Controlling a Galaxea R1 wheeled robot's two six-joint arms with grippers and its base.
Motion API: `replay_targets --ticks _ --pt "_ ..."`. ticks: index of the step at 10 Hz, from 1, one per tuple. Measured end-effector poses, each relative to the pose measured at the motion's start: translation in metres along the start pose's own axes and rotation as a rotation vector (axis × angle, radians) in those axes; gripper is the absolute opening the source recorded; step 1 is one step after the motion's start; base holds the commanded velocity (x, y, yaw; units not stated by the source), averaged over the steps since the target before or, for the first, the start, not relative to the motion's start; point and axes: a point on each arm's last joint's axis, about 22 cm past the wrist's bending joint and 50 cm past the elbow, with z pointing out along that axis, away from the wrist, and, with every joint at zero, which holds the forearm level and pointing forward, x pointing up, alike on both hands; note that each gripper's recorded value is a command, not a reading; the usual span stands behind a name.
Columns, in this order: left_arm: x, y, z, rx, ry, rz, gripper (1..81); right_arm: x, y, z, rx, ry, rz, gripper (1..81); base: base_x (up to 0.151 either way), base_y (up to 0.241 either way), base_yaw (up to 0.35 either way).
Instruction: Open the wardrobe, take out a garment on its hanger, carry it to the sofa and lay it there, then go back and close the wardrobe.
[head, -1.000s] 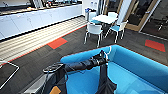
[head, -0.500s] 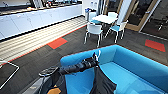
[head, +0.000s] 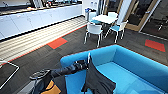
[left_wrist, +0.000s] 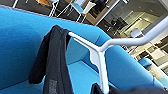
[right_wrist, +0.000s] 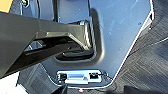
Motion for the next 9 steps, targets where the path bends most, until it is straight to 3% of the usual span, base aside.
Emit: replay_targets --ticks 9 --pt "-0.003 -0.126 -0.043 0.232 0.018 0.047 1.0 0.0 0.0 0.0 0.0 0.0 0.0 81.1 0.0 0.0 0.0"
